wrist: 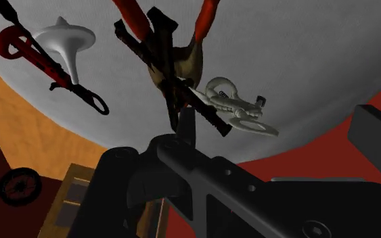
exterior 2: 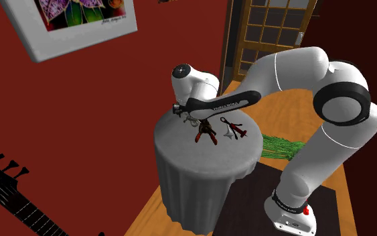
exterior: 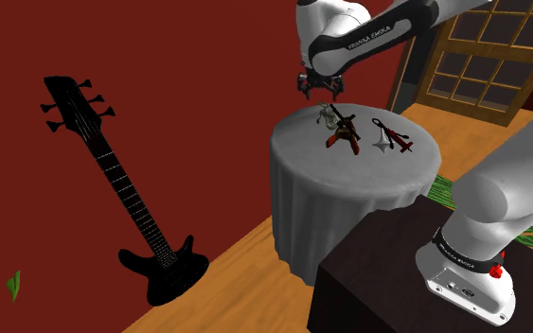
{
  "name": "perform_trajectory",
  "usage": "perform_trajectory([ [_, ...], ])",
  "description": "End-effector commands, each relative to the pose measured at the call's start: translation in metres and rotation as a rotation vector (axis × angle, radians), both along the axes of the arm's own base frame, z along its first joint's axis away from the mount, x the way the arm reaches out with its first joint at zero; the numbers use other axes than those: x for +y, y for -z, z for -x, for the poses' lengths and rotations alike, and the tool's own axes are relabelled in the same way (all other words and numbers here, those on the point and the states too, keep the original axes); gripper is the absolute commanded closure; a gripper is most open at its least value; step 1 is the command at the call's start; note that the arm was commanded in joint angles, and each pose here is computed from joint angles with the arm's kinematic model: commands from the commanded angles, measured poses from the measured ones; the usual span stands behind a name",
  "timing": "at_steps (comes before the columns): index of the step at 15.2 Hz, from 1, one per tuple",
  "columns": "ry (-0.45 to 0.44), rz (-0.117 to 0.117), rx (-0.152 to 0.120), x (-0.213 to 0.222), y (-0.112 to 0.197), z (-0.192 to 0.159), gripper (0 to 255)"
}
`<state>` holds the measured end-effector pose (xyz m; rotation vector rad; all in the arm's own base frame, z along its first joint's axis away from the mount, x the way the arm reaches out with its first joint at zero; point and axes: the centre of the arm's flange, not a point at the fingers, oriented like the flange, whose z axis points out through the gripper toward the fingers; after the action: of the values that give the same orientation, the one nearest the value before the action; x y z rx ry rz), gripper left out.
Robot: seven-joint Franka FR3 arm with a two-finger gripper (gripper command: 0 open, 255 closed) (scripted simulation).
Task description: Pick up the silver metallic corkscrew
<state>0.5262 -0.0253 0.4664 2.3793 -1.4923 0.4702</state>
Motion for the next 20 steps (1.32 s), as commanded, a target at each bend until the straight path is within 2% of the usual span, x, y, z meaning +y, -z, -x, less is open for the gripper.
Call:
perform_trajectory([
  [1, 0.101, 0.023, -0.029, -0.015, 0.013, -0.014, 0],
  [6, 0.341, 0.077, -0.091, -0.06, 0.039, -0.051, 0],
  [14, 0.35, 0.079, -0.093, -0.062, 0.08, -0.052, 0],
  [16, 0.35, 0.079, -0.093, -0.062, 0.08, -0.052, 0],
  [17, 0.35, 0.079, -0.093, -0.062, 0.08, -0.052, 255],
  [20, 0.35, 0.079, -0.093, -0.062, 0.08, -0.052, 255],
])
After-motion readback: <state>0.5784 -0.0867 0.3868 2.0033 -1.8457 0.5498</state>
